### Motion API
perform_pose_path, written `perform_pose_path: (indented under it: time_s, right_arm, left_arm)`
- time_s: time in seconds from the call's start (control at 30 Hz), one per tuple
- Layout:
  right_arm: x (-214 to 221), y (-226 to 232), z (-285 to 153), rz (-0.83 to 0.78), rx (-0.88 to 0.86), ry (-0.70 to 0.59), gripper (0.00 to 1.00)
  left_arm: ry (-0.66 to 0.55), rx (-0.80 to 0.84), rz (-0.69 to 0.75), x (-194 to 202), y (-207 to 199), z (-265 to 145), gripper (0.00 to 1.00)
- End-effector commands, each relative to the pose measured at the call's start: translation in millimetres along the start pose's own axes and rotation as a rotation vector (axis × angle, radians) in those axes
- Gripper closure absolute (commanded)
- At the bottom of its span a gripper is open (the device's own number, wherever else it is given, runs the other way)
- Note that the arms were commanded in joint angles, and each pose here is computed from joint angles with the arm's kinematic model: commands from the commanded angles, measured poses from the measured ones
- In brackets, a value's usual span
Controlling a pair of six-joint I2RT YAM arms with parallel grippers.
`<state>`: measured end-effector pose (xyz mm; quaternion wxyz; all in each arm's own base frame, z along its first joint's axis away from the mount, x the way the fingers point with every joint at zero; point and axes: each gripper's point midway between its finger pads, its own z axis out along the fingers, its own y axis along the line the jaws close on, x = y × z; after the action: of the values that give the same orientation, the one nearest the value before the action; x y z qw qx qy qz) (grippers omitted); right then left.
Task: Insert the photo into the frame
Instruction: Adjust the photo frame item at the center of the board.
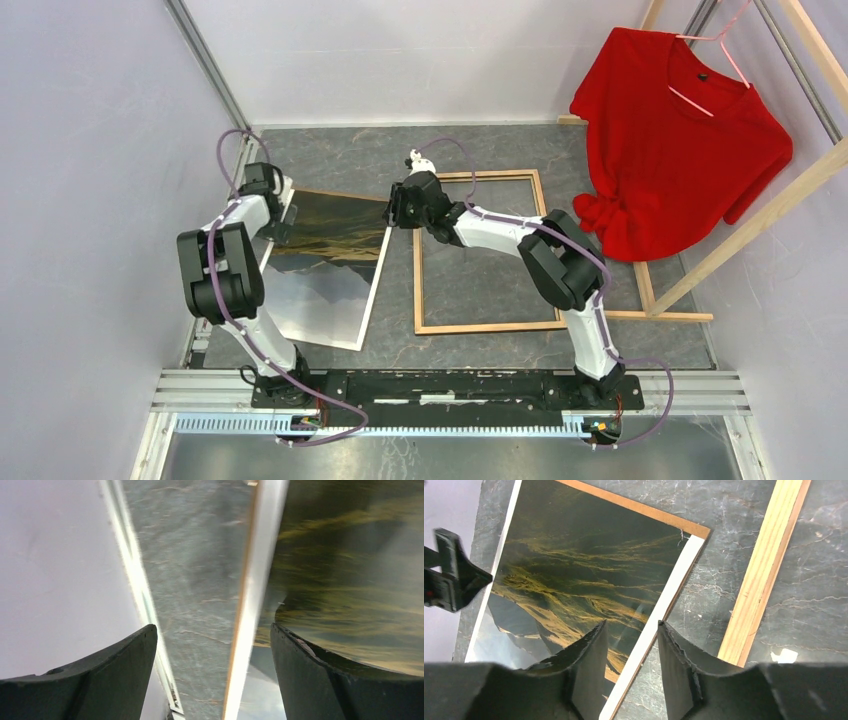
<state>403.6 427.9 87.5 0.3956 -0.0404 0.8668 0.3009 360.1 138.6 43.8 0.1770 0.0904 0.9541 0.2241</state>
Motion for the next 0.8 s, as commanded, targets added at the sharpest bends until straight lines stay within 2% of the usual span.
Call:
perform_pose_path:
  time_s: [0.0, 0.07, 0.2, 0.37, 0.6, 0.77]
  right_arm:
    - [5.5, -0.9, 13.9, 0.019, 0.009, 0.016, 0.46]
    - [11.8, -4.6, 22.9, 0.029, 0.021, 0.031, 0.4]
    - [22.9, -8.6, 36.5, 0.043, 0.028, 0.052, 0.4]
    - [26.5, -10.6, 42.5, 0.048, 0.028, 0.054, 0.51]
    - [25.6, -10.9, 43.7, 0.036, 0.036, 0.045, 0.71]
    - [24.9, -9.0, 47.9, 0.02, 0.047, 0.051, 0.72]
  left_arm:
    - [-0.079, -0.092, -0.119, -25.1, 57.9, -11.8, 0.11]
    - [-0.083, -0.111, -0.146, -25.9, 70.3, -8.1, 0.11]
    - [-0.072, -0.125, -0.153, -20.6, 67.6, 6.1, 0.13]
    - [-0.023, -0.059, -0.128, -1.5, 33.9, 28.7, 0.18]
    - [-0.001, -0.015, -0.07, 14.7, -0.3, 35.3, 0.2]
    - [0.011, 0.018, -0.039, 22.9, -14.9, 36.0, 0.21]
